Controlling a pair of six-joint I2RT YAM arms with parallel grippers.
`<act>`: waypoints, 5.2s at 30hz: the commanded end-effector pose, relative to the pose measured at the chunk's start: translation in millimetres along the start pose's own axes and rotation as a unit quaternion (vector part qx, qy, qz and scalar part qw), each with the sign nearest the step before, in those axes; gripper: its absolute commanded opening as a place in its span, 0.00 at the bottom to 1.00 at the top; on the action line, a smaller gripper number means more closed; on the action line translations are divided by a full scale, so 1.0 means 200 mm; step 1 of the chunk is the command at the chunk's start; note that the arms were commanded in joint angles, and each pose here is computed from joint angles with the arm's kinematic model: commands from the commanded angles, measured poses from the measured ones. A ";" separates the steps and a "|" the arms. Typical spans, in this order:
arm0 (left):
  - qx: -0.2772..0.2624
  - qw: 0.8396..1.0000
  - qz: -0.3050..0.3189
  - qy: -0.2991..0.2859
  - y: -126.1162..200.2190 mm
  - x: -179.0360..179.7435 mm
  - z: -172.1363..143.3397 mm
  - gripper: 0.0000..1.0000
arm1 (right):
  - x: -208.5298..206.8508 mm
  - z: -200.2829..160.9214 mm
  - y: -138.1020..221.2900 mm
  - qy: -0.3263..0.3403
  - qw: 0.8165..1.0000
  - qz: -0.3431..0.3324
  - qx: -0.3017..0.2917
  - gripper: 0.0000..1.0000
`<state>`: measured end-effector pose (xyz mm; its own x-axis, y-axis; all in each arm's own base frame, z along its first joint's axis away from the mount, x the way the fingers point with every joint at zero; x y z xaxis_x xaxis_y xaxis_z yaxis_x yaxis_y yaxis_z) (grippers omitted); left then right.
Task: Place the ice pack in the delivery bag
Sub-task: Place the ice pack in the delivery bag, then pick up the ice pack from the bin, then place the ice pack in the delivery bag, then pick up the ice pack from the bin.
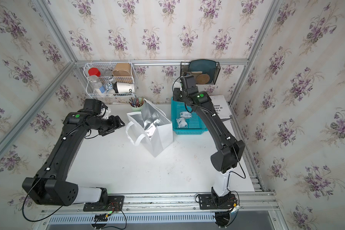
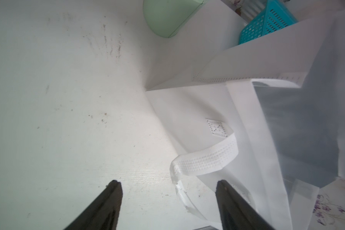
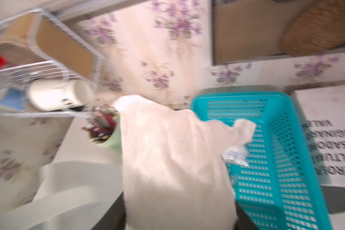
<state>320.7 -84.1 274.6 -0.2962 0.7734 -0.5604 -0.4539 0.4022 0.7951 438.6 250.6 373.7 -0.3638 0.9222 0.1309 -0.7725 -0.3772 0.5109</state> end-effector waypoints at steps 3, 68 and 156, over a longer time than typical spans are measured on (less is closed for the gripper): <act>-0.013 0.995 -0.099 -0.016 -0.01 -0.22 0.04 0.76 | 0.52 0.03 0.13 0.069 0.987 0.141 -0.047 0.09; 0.132 0.990 -0.047 -0.033 -0.27 -0.03 -0.21 0.00 | -0.66 -1.20 -0.98 -0.027 0.961 -0.085 0.260 0.59; 0.116 0.992 0.021 -0.048 -0.41 0.09 -0.09 0.69 | -0.93 -1.08 -1.36 0.015 0.973 -0.114 0.199 0.96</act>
<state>334.4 -106.7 192.5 -0.2397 0.8466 -0.4753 -0.2350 0.4244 0.8744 609.4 159.1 36.2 -0.2040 0.9758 -0.0782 -0.6069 -0.0634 0.7922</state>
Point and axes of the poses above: each gripper's point midway between its finger pads, its own y axis back along the fingers, its own x axis along the line the jaws close on, z = x × y, the point moved 2 cm from there along y, back along the fingers, and after that the axes turned 9 degrees about y, right-handed, at the moved point
